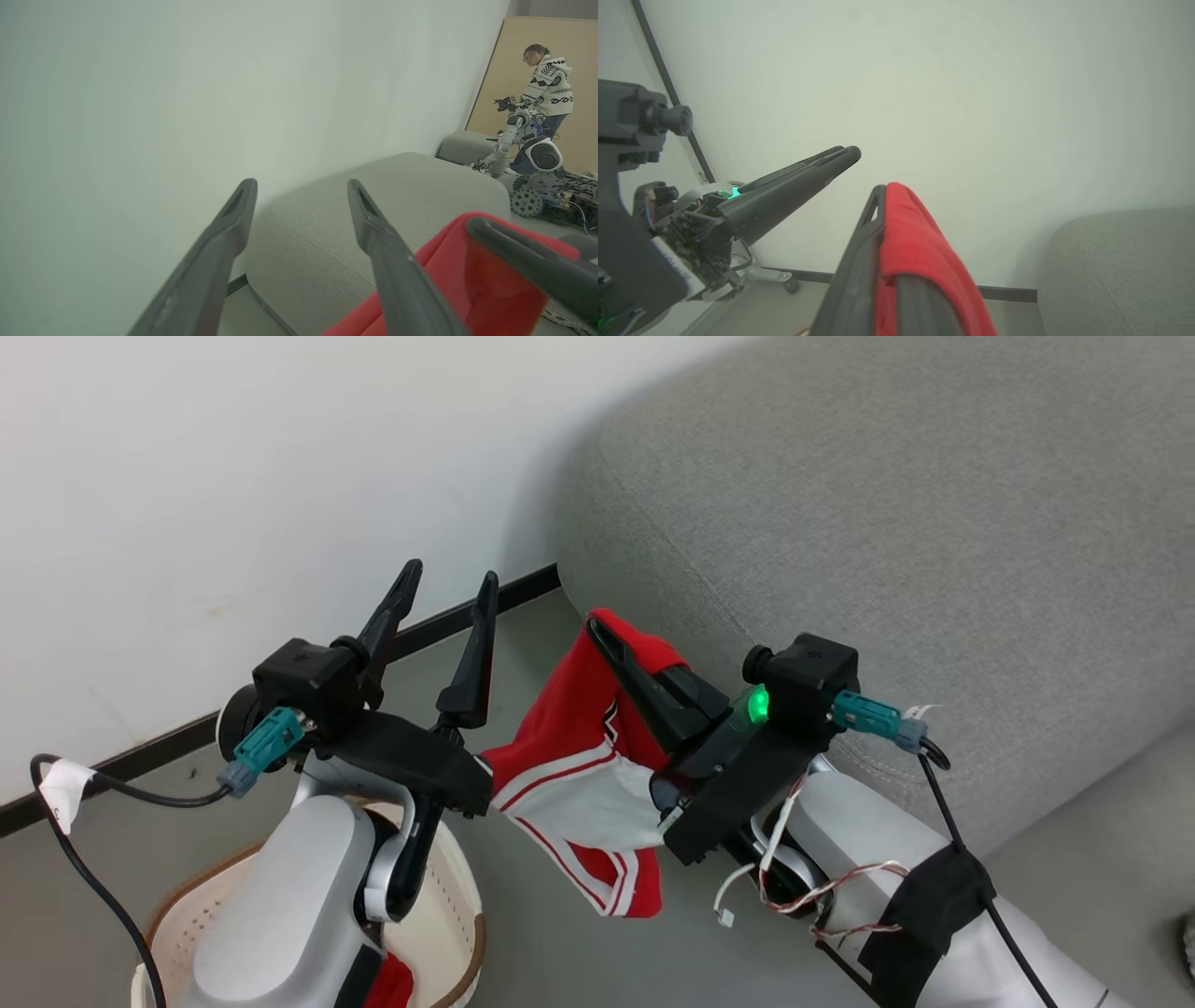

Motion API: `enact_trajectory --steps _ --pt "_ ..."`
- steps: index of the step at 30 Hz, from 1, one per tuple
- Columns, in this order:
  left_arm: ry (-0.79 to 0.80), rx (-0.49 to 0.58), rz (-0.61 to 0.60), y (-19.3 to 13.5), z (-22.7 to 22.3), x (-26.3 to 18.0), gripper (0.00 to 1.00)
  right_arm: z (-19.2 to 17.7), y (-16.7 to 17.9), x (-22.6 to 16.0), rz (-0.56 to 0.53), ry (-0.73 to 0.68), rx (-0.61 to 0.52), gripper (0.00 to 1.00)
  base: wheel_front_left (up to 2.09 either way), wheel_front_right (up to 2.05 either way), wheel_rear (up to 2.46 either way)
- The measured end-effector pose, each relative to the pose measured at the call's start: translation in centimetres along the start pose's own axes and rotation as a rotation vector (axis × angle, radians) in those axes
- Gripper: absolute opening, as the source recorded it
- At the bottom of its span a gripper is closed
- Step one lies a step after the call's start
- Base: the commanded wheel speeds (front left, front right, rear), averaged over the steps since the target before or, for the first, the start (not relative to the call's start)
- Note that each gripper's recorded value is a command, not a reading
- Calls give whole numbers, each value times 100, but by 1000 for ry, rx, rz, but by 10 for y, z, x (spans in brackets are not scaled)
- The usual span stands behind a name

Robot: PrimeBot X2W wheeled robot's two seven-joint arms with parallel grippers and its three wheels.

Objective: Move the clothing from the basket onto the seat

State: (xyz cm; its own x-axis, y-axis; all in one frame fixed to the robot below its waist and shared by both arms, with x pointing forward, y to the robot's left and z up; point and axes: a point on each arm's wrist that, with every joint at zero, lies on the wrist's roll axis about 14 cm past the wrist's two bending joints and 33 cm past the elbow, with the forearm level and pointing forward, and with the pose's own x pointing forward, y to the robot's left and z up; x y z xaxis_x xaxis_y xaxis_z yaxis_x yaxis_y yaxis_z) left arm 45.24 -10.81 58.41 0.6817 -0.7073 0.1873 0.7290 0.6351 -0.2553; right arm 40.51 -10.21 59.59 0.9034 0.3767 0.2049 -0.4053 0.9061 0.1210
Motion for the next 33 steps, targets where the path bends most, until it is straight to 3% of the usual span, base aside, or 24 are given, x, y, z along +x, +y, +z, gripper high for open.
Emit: enact_trajectory --steps 15,33 --pt "55 -77 -127 -47 -31 23 100 11 -46 -30 -153 -27 -40 0 0 0 0" --pt "119 -106 -173 -51 -58 40 100 19 -86 -44 -282 -47 -85 0 0 0 0"
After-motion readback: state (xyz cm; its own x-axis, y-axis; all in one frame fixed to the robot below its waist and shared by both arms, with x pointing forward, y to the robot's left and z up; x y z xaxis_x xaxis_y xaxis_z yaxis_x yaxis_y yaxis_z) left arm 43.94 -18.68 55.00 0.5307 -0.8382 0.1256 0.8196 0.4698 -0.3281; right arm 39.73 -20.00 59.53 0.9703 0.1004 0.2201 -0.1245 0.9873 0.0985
